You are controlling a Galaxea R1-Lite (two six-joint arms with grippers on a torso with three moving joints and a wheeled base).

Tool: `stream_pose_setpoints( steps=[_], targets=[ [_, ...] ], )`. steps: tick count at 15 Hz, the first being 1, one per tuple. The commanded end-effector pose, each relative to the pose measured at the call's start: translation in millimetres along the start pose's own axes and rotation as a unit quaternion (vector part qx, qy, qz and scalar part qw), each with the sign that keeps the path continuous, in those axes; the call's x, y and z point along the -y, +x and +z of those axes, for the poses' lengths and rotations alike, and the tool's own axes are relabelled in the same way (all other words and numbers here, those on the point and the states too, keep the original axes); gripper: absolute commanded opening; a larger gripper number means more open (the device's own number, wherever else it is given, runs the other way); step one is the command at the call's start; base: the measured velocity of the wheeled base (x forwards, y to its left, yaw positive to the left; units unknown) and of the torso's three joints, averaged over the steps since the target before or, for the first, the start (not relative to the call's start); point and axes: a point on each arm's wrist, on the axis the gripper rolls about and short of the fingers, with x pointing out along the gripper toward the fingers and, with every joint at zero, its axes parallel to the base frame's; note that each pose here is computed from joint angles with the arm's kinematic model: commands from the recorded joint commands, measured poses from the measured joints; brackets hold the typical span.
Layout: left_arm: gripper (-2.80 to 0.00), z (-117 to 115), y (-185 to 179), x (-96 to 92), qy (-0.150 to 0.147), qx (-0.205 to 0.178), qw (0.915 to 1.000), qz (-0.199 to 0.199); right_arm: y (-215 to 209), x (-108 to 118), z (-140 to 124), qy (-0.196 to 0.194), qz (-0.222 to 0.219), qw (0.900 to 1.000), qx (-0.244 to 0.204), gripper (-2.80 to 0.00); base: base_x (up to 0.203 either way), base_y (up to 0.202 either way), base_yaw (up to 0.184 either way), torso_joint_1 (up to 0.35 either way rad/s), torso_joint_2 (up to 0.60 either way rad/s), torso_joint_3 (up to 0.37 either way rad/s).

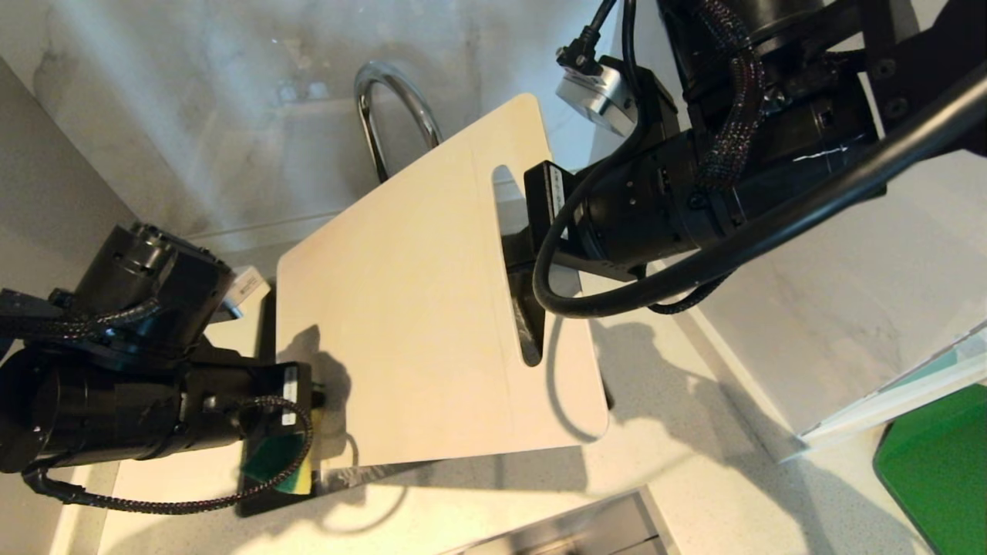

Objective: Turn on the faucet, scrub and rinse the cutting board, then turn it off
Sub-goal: Turn off the tap

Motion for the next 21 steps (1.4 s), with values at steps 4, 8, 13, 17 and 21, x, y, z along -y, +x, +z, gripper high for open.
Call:
stream_pose_setpoints(
  steps=[4, 8, 13, 17, 21],
  targets=[
    [-2.8, -6, 20, -66.2, -0.064, 0.007, 0.9969, 0.045, -7, -3, 2, -0.001, 0.005, 1.0, 0.007, -2.8, 0.0, 0.0, 0.0, 0.0, 0.0, 0.0],
    [-2.8, -2, 12, -91.5, -0.099, 0.039, 0.9931, 0.05, -11, -4, 2, -0.001, 0.005, 1.0, 0.011, -2.8, 0.0, 0.0, 0.0, 0.0, 0.0, 0.0],
    [-2.8, 52, -50, -90.5, -0.115, 0.144, 0.9828, -0.009, -9, -3, 0, 0.0, 0.004, 1.0, 0.007, -2.8, 0.0, 0.0, 0.0, 0.0, 0.0, 0.0],
    [-2.8, 73, -92, -67.8, -0.084, 0.158, 0.9826, -0.049, -10, -3, 1, -0.001, 0.004, 1.0, 0.009, -2.8, 0.0, 0.0, 0.0, 0.0, 0.0, 0.0],
    [-2.8, 49, -95, -4.9, -0.015, 0.106, 0.9872, -0.118, -5, 0, 3, 0.002, -0.001, 1.0, 0.007, -2.8, 0.0, 0.0, 0.0, 0.0, 0.0, 0.0]
  ],
)
